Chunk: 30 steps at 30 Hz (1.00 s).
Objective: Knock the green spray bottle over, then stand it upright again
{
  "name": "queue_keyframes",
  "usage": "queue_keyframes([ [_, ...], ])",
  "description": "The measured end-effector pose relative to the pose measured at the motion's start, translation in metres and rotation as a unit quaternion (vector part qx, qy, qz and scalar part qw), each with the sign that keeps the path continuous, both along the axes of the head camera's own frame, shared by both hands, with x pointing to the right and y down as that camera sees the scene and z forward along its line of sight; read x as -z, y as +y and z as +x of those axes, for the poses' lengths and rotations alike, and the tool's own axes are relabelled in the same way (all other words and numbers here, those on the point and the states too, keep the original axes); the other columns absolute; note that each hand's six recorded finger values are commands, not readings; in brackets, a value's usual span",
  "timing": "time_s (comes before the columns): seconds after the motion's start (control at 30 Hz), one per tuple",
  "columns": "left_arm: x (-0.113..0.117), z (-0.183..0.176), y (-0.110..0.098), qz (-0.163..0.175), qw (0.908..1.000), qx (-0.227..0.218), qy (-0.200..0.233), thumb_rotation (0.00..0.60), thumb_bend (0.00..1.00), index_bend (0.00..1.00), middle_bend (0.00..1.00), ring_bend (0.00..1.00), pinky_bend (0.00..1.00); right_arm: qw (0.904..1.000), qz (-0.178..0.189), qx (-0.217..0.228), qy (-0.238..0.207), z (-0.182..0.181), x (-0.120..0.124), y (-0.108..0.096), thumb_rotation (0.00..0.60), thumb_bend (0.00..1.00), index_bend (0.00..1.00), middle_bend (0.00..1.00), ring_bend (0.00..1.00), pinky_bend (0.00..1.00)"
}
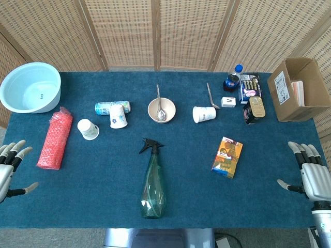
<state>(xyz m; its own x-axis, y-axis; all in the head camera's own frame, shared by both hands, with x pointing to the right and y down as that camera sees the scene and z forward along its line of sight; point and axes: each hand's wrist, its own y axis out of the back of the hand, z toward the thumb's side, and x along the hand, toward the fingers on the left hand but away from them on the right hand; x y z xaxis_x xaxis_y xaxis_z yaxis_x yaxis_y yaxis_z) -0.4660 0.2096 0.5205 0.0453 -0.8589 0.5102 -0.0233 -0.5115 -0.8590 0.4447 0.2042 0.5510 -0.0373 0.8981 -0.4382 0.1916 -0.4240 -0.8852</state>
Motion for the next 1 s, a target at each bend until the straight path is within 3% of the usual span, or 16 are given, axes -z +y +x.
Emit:
queue_keyframes([
  [0.67,0.002,0.005,-0.002,0.002,0.9999,-0.012,0.008,0.486,0.17,0.12,0.0,0.0,0.04,1.0,0.005,0.001,-0.006,-0.001,0.001,0.001,0.6,0.15,0.0,0.02,0.0,0.04],
  [1.0,-0.009,0.036,-0.003,-0.026,0.9938,-0.099,0.044,0.486,0.17,0.12,0.0,0.0,0.03,1.0,0.004,0.002,-0.004,-0.006,0.002,0.0,0.6,0.15,0.0,0.02,0.0,0.04],
])
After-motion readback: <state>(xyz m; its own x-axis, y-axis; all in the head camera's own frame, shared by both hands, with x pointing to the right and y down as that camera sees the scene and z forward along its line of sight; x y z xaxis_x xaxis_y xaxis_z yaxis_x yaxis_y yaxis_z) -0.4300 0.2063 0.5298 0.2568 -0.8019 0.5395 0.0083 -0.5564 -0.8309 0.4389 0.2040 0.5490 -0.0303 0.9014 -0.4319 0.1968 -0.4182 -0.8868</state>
